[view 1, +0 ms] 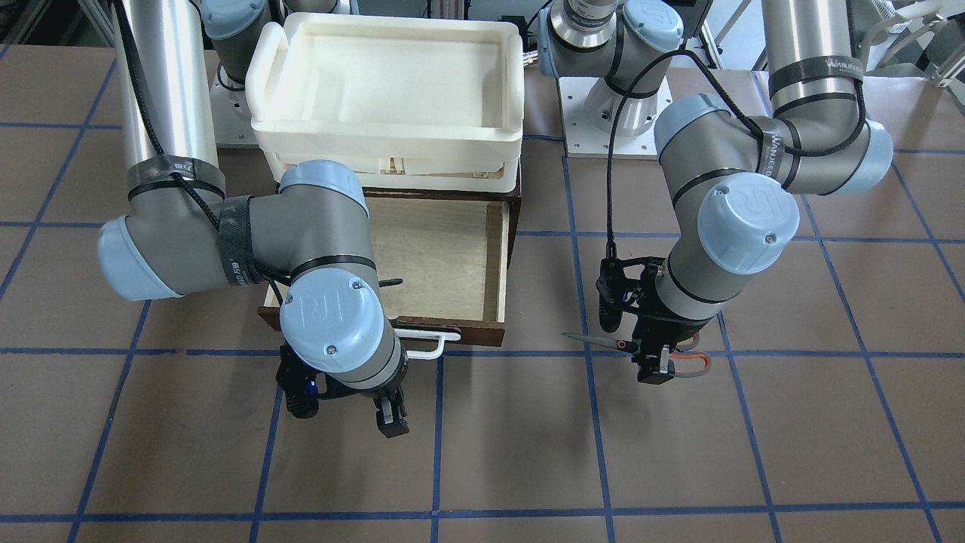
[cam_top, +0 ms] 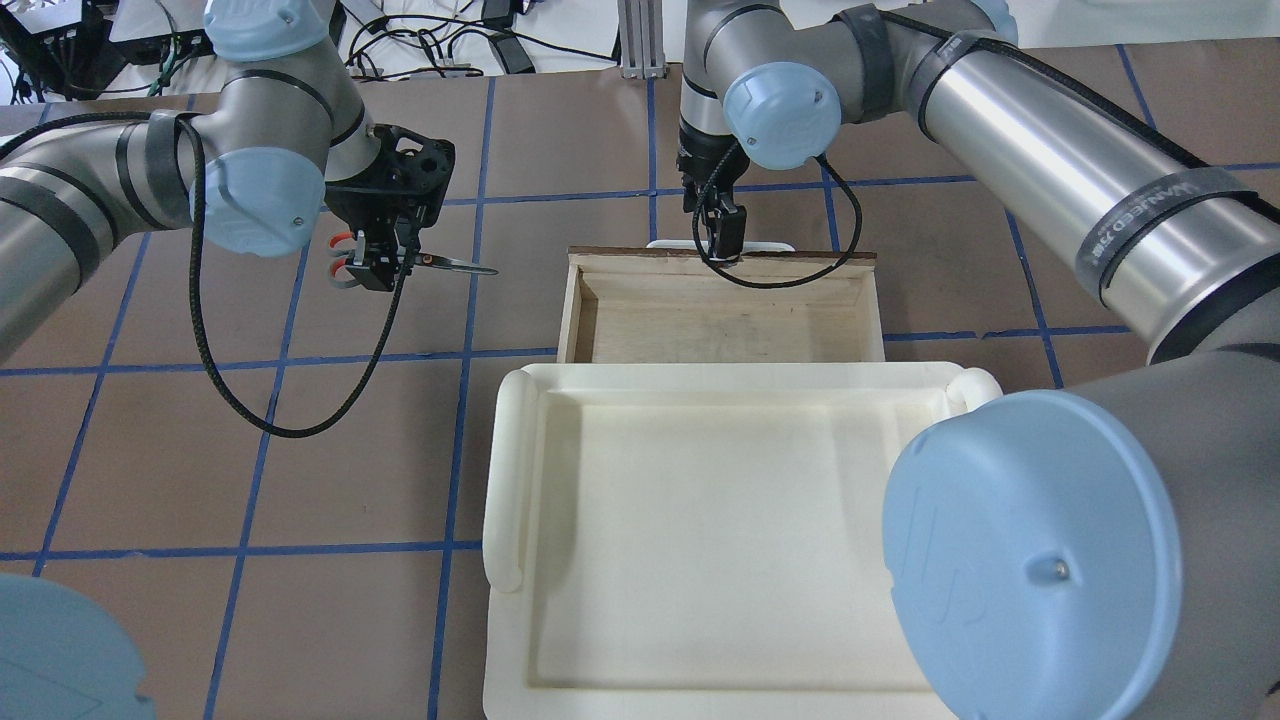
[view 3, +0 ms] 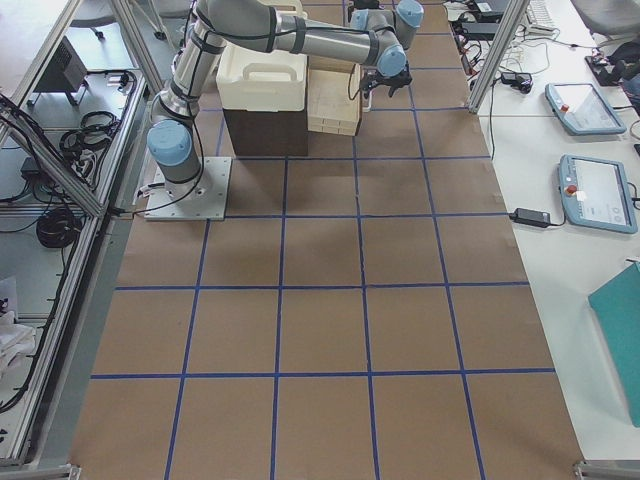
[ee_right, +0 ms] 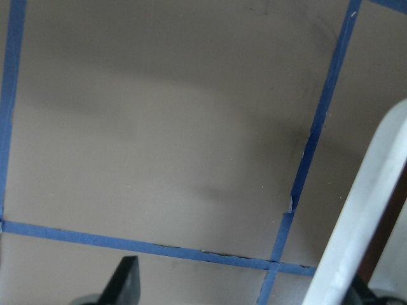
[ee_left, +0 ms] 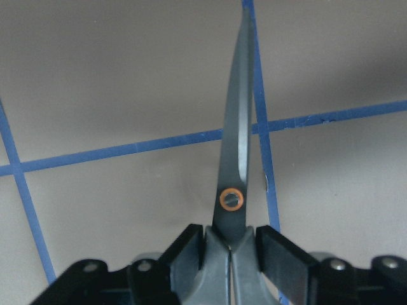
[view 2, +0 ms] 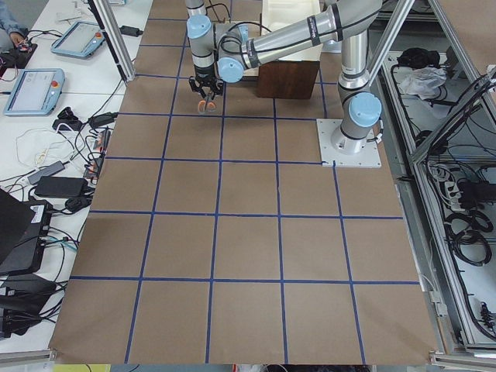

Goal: Place scissors in drawer with both arms

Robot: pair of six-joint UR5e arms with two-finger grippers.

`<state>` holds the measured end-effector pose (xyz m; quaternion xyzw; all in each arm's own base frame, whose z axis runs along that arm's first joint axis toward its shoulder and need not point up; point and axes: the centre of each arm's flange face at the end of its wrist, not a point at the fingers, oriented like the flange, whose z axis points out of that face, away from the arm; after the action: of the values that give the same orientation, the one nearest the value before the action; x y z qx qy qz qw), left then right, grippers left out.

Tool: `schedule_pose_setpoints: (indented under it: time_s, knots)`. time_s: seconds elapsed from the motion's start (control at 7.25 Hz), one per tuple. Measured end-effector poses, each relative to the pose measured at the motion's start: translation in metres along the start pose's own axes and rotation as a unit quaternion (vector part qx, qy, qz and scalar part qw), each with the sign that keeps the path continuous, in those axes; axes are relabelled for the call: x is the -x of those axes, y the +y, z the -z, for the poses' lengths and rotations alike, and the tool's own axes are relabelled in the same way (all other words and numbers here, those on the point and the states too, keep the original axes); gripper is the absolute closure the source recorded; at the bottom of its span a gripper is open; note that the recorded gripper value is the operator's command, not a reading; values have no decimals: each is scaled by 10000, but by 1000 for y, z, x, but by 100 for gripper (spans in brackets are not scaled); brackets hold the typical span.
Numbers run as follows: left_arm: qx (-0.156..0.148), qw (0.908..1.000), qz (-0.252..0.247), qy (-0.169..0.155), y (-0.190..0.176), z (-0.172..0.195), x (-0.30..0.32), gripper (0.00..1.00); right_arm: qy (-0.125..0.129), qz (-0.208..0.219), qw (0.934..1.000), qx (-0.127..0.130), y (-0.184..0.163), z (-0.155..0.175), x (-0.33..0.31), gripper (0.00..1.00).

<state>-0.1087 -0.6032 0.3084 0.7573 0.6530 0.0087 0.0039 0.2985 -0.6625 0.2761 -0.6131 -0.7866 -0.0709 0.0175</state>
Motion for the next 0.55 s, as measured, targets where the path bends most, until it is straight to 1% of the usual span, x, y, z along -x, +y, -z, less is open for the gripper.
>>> schedule_pose_setpoints:
  time_s: [0.28,0.41,0.55]
  knots:
    - [-1,10000,0,3,0,0,0,100,-12,10,10000,-5,-2,-1,5,0]
    - [-1,10000,0,3,0,-1,-1,100,-37,6,10000,-10,-3,6,4,0]
    - [-2,10000,0,4,0,-1,-1,100,-104,10,9999,-14,-2,20,-2,0]
